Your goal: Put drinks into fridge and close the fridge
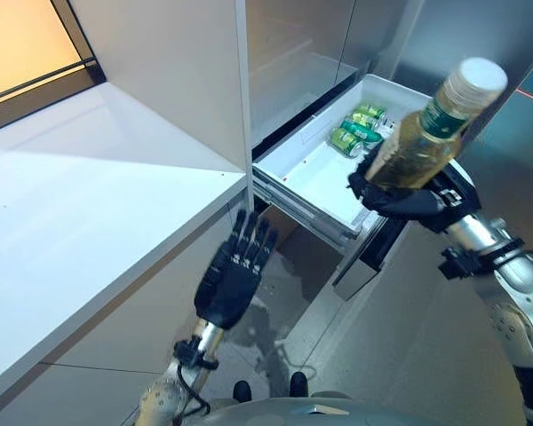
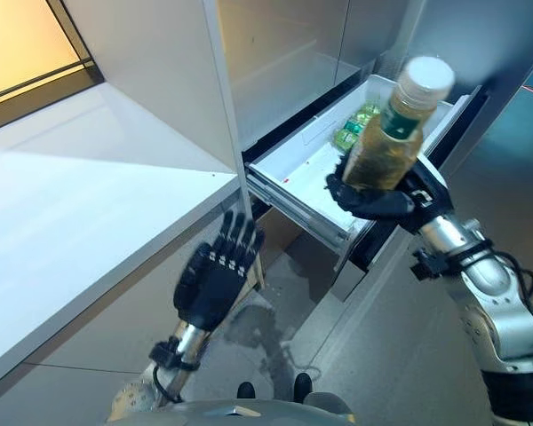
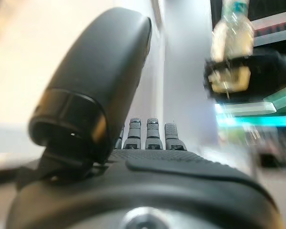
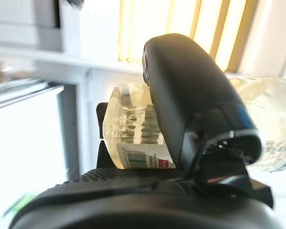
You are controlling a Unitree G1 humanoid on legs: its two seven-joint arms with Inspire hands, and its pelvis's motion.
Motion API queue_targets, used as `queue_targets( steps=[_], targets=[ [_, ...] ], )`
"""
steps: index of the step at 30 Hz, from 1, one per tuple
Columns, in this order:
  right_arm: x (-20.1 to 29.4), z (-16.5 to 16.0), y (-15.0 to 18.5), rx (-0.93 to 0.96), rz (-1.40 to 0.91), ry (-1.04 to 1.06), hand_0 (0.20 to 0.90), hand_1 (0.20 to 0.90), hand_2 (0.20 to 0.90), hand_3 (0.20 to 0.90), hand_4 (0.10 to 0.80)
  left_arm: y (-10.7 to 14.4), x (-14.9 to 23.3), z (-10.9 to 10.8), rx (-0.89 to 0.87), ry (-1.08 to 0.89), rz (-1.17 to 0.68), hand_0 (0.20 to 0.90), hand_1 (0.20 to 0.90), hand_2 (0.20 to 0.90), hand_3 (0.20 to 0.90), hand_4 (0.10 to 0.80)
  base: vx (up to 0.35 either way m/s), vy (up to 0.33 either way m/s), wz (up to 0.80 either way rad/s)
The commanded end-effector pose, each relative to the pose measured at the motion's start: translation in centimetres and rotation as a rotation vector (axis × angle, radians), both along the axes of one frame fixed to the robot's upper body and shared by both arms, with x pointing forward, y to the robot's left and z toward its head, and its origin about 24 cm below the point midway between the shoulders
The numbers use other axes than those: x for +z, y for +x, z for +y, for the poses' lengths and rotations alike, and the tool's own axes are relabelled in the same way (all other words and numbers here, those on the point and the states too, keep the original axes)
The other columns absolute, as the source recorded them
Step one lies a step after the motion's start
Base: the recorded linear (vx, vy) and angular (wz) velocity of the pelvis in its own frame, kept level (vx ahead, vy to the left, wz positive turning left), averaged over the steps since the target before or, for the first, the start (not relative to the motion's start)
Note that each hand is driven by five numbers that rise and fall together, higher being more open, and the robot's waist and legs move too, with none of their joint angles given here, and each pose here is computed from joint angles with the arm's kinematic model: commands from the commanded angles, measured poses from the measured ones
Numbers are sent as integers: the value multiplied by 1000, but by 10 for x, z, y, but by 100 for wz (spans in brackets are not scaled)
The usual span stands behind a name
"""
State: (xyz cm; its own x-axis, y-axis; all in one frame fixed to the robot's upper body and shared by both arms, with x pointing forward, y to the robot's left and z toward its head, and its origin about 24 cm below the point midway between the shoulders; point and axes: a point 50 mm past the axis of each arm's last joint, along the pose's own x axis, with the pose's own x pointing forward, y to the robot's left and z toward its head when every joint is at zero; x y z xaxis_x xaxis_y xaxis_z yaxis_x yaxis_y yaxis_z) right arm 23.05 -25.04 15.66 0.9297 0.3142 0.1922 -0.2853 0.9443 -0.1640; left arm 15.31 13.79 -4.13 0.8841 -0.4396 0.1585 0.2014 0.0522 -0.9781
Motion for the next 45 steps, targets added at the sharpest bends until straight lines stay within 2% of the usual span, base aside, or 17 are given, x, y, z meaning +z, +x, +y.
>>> queue_targets(
  steps=[1,6,11,14,27,34,39,45],
  targets=[
    [89,-16,-14,-71,-513,-77,300,300,300,200,100,4,-8,8,-23,240,-51,900,900,900,900,800,-10,-19,-6],
    [107,-12,2,-97,-526,-245,300,300,300,200,100,-1,-31,39,-59,679,57,900,900,900,900,800,13,-5,-12],
    [128,-5,28,-92,-488,-371,300,300,300,200,100,-7,-50,60,-95,989,200,900,900,900,900,800,63,-8,-8],
    [137,-3,43,-85,-468,-429,300,300,300,200,100,-19,-64,69,-100,1077,287,900,900,900,900,800,94,-19,-4],
    [150,0,92,-123,-300,-625,300,300,300,200,100,-73,-97,94,-206,1277,571,900,900,900,900,800,83,-34,2],
    [139,-22,121,-254,-103,-773,300,300,300,200,100,-96,-102,120,-231,1386,729,900,900,900,900,800,59,-54,8],
    [130,-36,132,-329,-1,-848,300,300,300,200,100,-97,-100,128,-231,1419,733,900,900,900,900,800,6,-68,10],
    [138,-46,142,-439,58,-890,300,300,300,200,100,-80,-92,140,-178,1456,679,900,900,900,900,800,-88,-66,10]
  ],
)
